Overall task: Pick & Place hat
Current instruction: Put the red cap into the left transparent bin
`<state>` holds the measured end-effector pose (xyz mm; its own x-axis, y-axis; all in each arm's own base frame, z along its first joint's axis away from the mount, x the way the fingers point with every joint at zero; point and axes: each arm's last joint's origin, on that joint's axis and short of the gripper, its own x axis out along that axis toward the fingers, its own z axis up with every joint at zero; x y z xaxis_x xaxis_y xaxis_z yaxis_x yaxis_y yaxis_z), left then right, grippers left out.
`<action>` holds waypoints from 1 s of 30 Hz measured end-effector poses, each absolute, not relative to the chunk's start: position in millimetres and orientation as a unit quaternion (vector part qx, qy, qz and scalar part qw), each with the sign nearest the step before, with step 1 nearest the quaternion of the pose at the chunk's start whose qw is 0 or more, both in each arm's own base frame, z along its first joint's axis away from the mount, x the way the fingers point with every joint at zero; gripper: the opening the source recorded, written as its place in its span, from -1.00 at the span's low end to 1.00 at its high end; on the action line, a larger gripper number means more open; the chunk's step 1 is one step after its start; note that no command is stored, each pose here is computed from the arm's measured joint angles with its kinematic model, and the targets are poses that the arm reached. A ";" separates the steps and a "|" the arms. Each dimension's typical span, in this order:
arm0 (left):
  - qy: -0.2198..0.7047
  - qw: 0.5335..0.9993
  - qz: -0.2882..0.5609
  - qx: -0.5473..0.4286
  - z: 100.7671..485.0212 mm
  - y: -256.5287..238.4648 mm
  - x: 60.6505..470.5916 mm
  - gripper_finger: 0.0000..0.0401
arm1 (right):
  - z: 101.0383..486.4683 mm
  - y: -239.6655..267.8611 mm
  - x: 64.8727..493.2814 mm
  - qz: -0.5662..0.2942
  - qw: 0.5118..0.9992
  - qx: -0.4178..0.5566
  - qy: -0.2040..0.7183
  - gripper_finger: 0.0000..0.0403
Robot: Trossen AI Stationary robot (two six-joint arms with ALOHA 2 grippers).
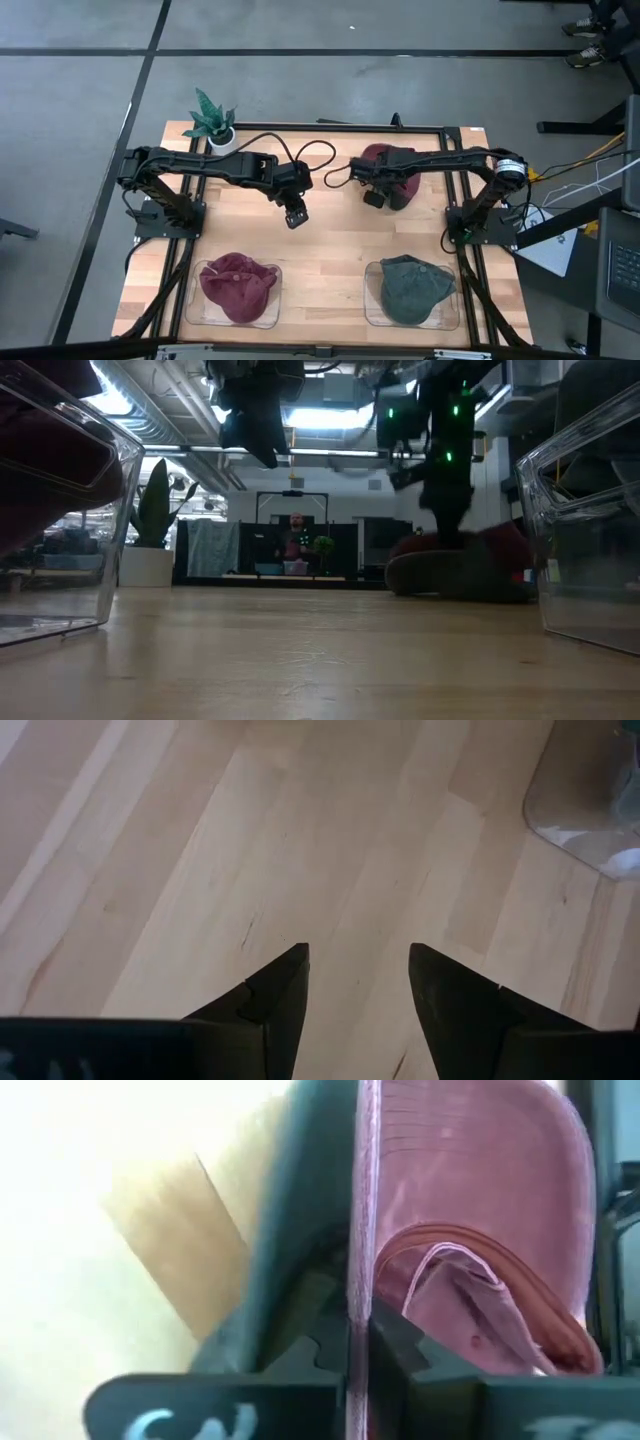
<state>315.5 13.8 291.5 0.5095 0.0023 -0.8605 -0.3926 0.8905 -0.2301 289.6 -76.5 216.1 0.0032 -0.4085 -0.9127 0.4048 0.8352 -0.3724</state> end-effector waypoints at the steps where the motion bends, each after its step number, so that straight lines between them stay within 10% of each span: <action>1: 0.479 0.846 0.117 -0.203 292.2 13.8 315.5 -0.16 | 224.8 -76.4 289.0 -0.293 0.718 0.006 0.632 -0.93; 30: 0.247 0.909 0.333 0.051 369.4 -31.5 265.3 -0.16 | 405.3 -86.2 257.3 -0.219 0.929 0.279 0.109 -0.93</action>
